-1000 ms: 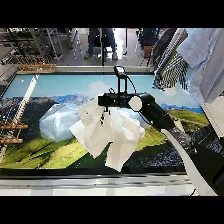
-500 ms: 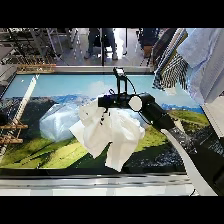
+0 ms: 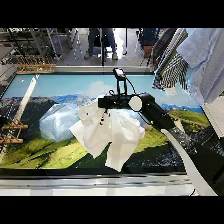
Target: Fold the clothes and pants, and hang the long-sleeved shirts on hangers.
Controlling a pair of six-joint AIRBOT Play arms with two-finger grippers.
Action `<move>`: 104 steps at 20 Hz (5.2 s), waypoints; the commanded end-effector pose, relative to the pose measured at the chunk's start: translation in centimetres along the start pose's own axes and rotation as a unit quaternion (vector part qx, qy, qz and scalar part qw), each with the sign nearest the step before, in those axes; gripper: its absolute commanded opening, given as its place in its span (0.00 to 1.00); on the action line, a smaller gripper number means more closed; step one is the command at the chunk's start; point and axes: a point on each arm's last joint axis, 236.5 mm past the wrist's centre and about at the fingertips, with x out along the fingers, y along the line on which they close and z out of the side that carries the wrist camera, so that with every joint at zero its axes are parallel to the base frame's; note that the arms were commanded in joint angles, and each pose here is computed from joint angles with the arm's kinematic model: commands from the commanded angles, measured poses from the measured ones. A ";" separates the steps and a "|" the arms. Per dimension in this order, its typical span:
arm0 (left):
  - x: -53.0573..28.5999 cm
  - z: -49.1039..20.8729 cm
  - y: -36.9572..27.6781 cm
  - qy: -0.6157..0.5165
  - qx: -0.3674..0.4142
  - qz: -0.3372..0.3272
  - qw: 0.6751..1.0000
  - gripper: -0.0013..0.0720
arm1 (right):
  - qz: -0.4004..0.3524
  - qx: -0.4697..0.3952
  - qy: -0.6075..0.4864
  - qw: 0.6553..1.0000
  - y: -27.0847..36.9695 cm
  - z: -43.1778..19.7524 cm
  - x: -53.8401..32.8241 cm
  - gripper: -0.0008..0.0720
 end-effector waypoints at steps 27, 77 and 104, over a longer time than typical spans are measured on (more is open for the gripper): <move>-31.7 -2.7 -31.6 -0.181 0.317 -0.611 0.702 0.04 | -0.055 -0.001 -0.074 0.996 -4.2 5.0 -4.5 0.06; -33.1 -3.5 -45.7 -0.244 0.209 -0.816 0.480 0.03 | -0.168 -0.616 -0.073 0.766 1.2 8.8 -11.2 0.98; -21.3 -7.9 -50.4 0.183 0.021 -0.494 0.850 0.76 | -0.252 -0.429 -0.047 0.866 -6.0 8.3 -15.9 0.05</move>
